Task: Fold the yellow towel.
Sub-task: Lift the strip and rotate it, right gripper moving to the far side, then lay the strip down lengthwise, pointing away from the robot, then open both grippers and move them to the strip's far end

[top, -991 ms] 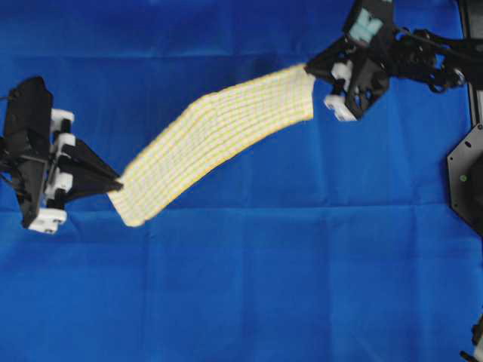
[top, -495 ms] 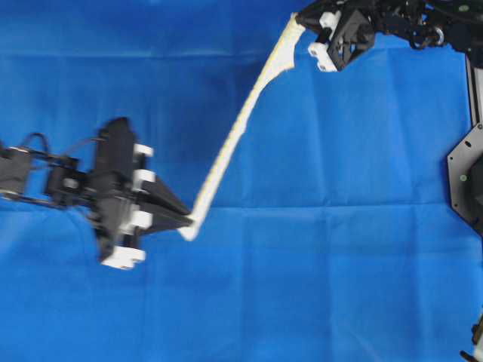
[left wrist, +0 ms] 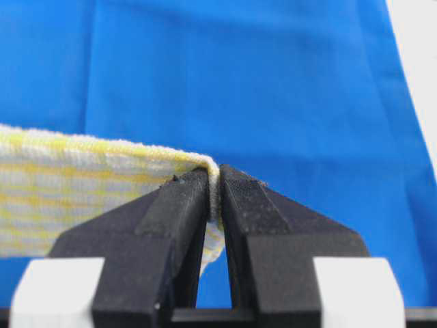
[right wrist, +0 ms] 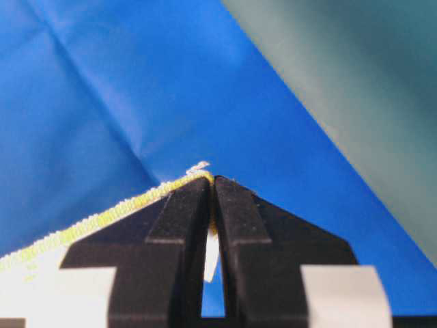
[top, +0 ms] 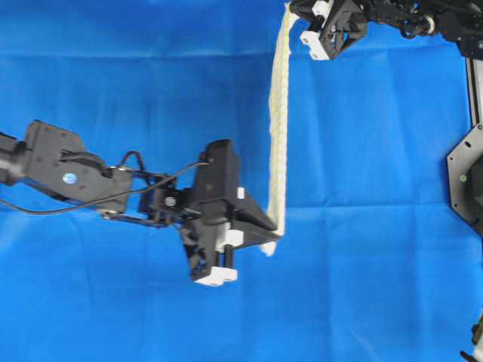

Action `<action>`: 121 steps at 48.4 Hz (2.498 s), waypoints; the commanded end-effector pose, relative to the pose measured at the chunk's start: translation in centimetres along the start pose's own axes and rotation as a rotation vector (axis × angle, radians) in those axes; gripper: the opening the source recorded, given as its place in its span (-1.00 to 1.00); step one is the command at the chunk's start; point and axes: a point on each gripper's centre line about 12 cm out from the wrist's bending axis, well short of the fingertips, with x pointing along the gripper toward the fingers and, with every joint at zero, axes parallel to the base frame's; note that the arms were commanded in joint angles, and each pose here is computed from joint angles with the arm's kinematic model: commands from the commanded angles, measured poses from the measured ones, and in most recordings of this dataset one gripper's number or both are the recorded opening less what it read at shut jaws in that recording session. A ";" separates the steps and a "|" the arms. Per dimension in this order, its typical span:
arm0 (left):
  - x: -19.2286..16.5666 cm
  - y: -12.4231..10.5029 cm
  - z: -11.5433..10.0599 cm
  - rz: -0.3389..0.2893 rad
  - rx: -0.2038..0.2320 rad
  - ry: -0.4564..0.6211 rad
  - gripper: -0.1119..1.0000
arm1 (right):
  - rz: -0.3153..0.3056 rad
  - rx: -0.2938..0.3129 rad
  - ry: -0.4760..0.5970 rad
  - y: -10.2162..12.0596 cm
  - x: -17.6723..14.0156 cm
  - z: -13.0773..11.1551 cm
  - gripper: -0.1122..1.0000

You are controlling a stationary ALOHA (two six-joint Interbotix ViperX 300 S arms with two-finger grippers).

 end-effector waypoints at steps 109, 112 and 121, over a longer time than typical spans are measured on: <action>-2.7 -0.1 -8.2 -0.030 0.083 0.039 0.13 | 0.124 -0.130 0.074 7.4 8.1 -0.3 -0.53; -2.9 0.0 -8.3 -0.028 0.083 0.049 0.41 | 0.128 -0.142 0.074 7.6 8.1 -0.3 -0.22; -5.1 0.9 -7.8 0.002 0.073 0.103 0.65 | 0.133 -0.158 0.067 7.8 7.6 0.0 0.65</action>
